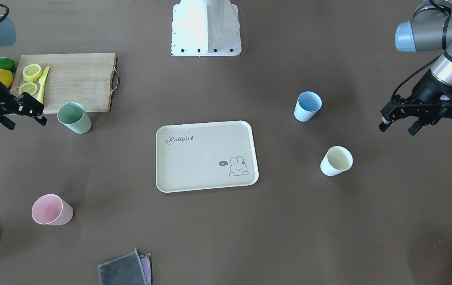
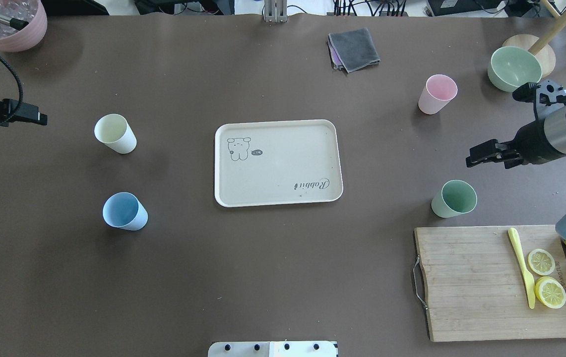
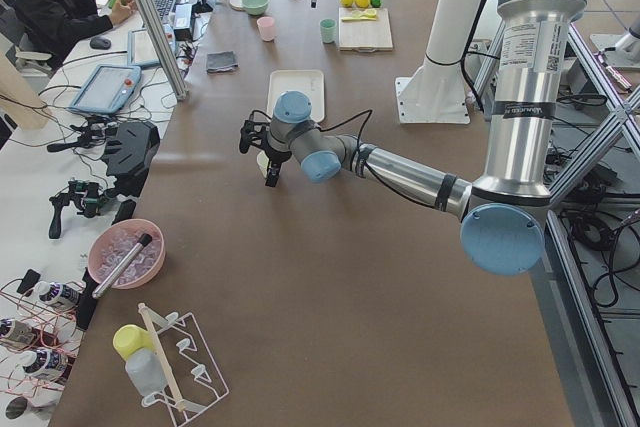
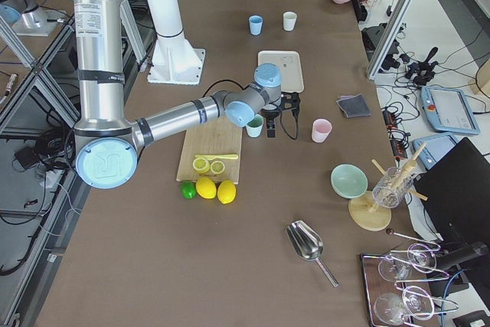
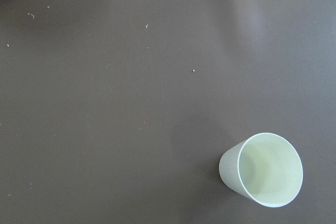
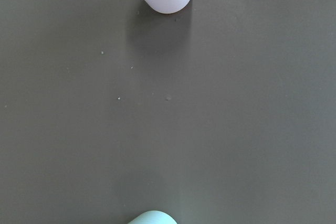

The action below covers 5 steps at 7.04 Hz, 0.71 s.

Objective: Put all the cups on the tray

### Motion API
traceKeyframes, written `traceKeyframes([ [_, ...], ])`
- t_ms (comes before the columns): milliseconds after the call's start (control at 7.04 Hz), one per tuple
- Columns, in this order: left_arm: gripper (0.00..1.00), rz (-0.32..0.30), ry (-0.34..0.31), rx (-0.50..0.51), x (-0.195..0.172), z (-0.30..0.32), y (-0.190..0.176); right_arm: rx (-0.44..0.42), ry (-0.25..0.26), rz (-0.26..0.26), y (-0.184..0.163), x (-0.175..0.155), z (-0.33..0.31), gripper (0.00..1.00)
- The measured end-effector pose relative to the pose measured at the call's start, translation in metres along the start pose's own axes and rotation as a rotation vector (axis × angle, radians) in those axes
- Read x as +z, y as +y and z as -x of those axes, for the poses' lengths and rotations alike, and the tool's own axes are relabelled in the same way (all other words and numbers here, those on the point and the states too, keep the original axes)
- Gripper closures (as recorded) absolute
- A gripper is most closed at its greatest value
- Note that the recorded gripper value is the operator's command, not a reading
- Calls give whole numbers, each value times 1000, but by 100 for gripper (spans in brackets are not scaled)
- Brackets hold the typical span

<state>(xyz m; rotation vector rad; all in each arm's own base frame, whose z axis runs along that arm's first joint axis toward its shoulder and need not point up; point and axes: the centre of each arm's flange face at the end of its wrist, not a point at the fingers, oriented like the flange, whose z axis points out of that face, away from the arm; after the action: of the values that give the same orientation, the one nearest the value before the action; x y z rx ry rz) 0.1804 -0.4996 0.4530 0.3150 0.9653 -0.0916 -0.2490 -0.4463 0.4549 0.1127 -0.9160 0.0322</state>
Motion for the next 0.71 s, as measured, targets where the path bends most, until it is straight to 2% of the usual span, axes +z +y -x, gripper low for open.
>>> traceKeyframes([
  [284, 2, 2, -3, -2, -1, 3, 3, -15, 11, 18, 21, 19, 13, 0],
  [568, 2, 2, -3, -3, -2, 3, 4, -18, 18, 28, 39, 27, -7, 2],
  [710, 2, 3, -3, -2, -2, 3, 4, -19, 22, 32, 44, 30, -13, 14],
])
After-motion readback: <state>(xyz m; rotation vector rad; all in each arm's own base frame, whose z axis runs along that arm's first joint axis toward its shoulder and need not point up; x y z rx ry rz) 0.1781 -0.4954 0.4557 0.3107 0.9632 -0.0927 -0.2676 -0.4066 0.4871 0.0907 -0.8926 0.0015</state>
